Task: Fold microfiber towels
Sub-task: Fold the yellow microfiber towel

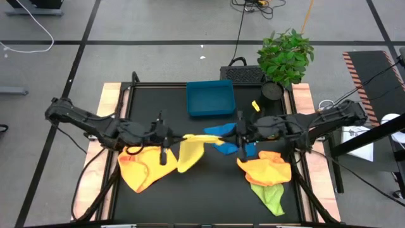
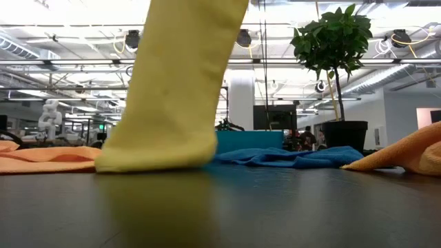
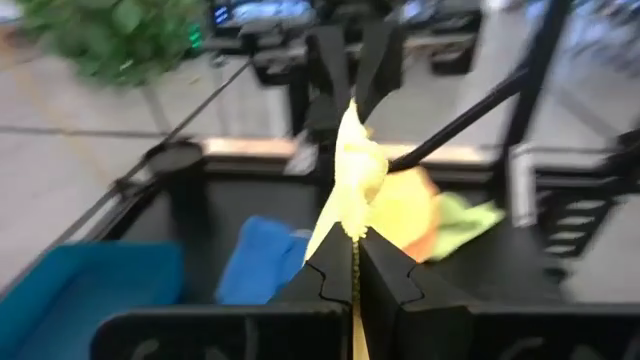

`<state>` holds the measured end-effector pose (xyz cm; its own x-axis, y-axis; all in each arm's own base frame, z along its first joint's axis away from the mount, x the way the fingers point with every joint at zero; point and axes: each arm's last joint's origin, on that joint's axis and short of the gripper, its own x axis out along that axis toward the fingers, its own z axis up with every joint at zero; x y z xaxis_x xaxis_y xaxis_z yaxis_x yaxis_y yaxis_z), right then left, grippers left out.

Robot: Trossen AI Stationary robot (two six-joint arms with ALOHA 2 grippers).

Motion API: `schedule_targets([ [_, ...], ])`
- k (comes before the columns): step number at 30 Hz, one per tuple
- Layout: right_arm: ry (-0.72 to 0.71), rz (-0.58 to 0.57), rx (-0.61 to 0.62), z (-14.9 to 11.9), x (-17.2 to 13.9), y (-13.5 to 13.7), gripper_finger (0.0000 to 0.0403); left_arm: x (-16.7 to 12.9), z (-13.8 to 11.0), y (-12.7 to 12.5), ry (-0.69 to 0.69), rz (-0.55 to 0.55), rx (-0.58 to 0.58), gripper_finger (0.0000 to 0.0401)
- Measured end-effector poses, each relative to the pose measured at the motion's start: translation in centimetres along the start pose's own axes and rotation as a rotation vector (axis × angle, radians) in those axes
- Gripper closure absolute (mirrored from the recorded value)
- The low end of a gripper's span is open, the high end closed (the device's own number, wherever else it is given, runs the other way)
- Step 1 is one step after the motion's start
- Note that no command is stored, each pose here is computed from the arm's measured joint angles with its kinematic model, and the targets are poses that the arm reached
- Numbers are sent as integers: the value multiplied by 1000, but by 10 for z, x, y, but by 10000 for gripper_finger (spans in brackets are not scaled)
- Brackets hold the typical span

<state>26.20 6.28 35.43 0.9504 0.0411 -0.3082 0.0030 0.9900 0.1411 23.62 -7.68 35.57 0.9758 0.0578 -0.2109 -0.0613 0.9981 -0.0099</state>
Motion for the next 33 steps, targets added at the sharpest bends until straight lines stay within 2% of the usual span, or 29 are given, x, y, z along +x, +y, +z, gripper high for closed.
schedule_targets([
  [6,-101,214,1,7,-11,33,402,-14,9,-27,-101,-154,-25,399],
  [12,-153,330,7,7,-22,59,402,-20,10,-51,-163,-247,-49,399],
  [16,-173,365,33,9,-25,65,402,-22,13,-57,-198,-259,-75,399],
  [21,-155,303,55,8,-22,57,402,-18,12,-48,-181,-189,-70,399],
  [28,-26,163,66,0,-8,27,403,-5,3,-28,-74,-103,-63,399],
  [33,70,24,45,-11,9,10,403,1,-3,-13,-13,27,-57,399],
])
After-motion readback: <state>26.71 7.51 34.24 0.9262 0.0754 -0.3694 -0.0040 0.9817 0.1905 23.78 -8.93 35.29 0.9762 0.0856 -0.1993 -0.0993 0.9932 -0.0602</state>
